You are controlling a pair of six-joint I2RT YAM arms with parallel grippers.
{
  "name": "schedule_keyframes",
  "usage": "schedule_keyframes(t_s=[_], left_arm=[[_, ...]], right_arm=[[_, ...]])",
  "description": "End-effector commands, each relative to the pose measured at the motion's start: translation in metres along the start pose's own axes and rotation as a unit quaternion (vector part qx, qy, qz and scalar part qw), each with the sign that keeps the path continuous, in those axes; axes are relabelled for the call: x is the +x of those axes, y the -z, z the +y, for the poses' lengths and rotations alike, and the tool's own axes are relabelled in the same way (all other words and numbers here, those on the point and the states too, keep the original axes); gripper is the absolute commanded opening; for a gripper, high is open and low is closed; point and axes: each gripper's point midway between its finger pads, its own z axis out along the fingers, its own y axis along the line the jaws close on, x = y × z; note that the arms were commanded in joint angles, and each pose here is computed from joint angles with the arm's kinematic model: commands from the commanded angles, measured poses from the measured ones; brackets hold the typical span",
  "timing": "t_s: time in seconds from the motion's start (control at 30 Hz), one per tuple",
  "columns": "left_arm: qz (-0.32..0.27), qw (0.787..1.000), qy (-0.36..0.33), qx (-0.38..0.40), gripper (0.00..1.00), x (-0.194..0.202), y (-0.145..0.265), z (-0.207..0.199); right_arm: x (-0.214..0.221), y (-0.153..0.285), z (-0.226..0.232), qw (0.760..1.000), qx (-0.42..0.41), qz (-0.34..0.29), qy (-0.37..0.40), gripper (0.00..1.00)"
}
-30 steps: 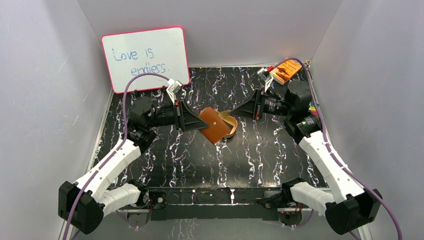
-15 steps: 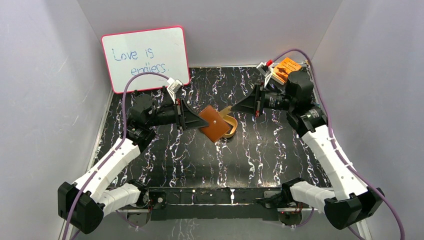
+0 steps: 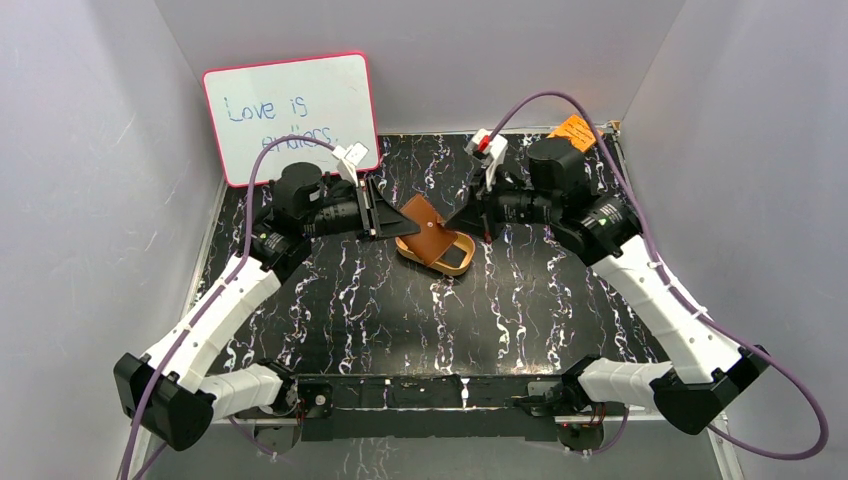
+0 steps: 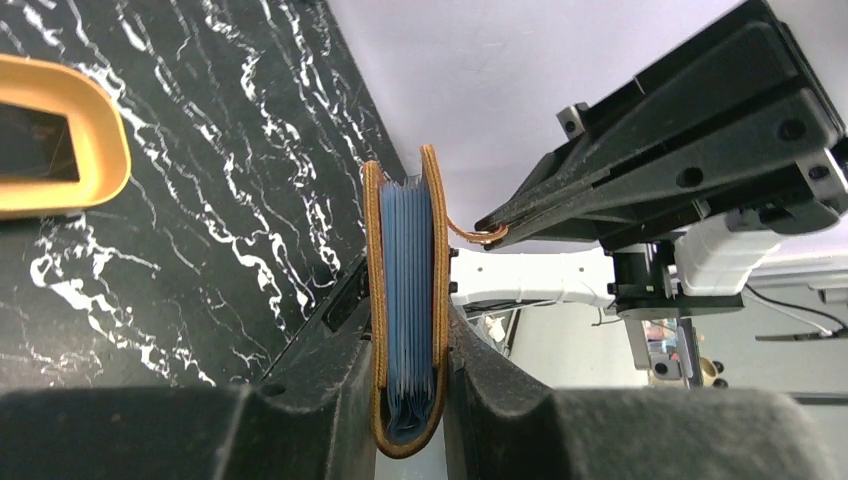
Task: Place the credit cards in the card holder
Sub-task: Close the card holder at the center of the board.
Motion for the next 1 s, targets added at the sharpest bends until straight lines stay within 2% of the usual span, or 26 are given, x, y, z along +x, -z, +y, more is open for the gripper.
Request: schedule_keyframes(t_s=[0.0, 0.43, 0.97], left_arm=[[-0.023, 1.0, 0.016, -0.009, 0.0, -0.013, 0.008, -0.013], [-0.005, 1.0, 0.0, -0.009, 0.0, -0.003, 0.005, -0.006], [0.008, 1.0, -0.013, -0.013, 0.0, 0.004, 0.002, -0.003]], right_arm=[[0.001, -0.004, 0.0, 1.0, 0.015, -0.003, 0.026, 0.0], [0.002, -0.023, -0.003, 0.998, 0.009, -0.034, -0.043, 0.0], [0.007, -0.032, -0.005, 0.997, 0.006, -0.029, -0.074, 0.0]])
